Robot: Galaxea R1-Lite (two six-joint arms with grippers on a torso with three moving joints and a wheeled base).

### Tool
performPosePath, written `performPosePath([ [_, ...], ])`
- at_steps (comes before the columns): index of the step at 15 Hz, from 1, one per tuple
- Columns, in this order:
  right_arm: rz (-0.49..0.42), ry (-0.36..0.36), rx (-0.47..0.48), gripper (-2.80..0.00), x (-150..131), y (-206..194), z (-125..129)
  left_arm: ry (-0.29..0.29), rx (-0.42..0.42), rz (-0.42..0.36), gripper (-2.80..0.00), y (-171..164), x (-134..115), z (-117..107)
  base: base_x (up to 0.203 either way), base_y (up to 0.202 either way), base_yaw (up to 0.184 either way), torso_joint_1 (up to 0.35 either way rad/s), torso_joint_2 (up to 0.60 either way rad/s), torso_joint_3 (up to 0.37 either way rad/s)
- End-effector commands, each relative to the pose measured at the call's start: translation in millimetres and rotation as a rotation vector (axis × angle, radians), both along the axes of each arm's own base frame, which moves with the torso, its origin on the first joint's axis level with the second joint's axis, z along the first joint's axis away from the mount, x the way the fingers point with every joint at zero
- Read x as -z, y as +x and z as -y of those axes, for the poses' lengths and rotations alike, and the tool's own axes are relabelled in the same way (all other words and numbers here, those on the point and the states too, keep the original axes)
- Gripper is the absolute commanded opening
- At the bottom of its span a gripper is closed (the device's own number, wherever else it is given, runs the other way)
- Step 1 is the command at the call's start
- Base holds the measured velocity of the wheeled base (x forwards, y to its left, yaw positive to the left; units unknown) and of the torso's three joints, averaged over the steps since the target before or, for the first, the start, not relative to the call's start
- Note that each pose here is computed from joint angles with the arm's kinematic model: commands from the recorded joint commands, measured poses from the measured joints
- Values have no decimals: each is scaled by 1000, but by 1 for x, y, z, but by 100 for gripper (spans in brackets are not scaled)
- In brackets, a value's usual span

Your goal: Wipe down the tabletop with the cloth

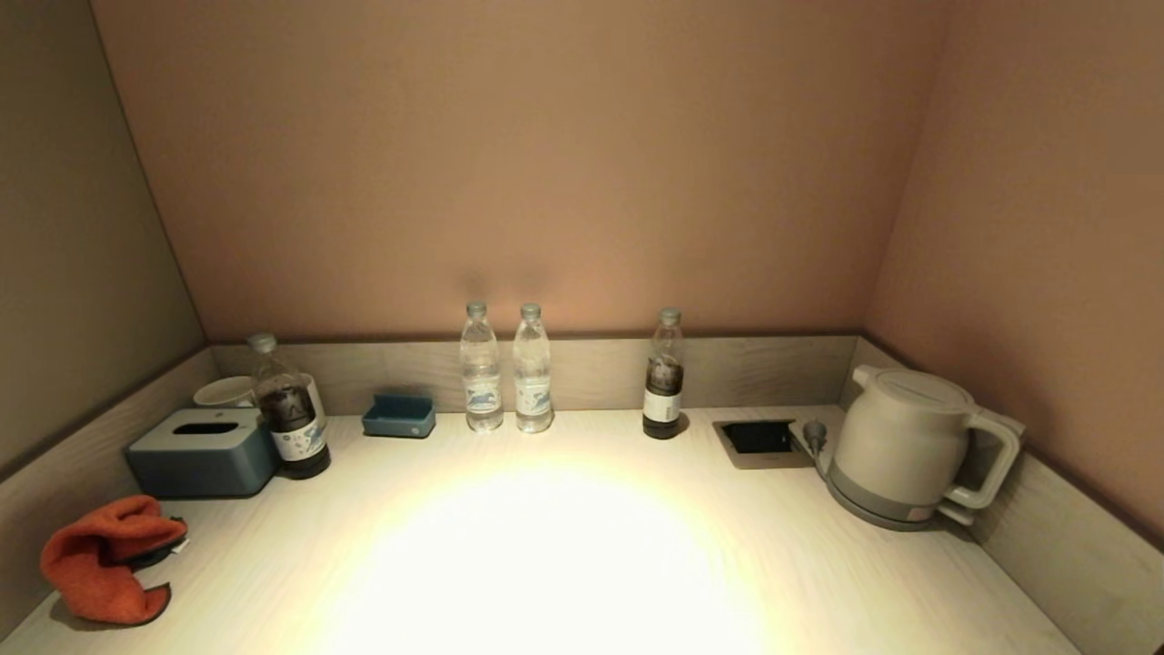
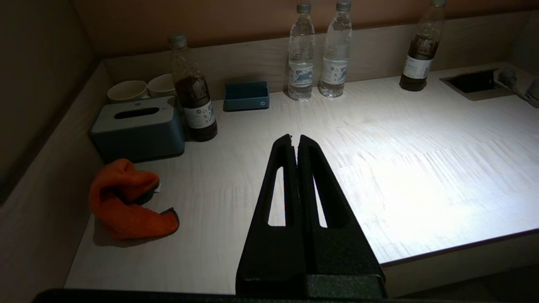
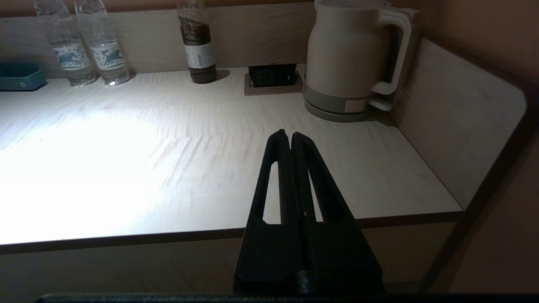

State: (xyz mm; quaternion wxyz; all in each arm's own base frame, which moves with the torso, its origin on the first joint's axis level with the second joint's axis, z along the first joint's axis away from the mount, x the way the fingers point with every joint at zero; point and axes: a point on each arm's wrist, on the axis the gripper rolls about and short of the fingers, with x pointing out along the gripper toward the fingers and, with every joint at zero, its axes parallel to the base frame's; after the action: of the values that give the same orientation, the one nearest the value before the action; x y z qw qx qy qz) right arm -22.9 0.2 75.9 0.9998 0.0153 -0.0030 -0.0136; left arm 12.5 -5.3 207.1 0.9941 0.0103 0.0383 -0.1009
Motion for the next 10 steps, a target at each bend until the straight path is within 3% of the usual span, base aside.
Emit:
performPosePath([
  [1, -1, 0, 0, -280, 0, 0, 0, 6, 4, 76, -280, -25, 5, 2, 0, 0, 0, 0, 0, 0],
  [5, -1, 0, -1, -280, 0, 0, 0, 25, 1, 89, -280, -41, 16, 3, 0, 0, 0, 0, 0, 0],
  [10, -1, 0, 0, -280, 0, 0, 0, 7, 86, 56, -280, -36, 16, 1, 0, 0, 0, 0, 0, 0],
])
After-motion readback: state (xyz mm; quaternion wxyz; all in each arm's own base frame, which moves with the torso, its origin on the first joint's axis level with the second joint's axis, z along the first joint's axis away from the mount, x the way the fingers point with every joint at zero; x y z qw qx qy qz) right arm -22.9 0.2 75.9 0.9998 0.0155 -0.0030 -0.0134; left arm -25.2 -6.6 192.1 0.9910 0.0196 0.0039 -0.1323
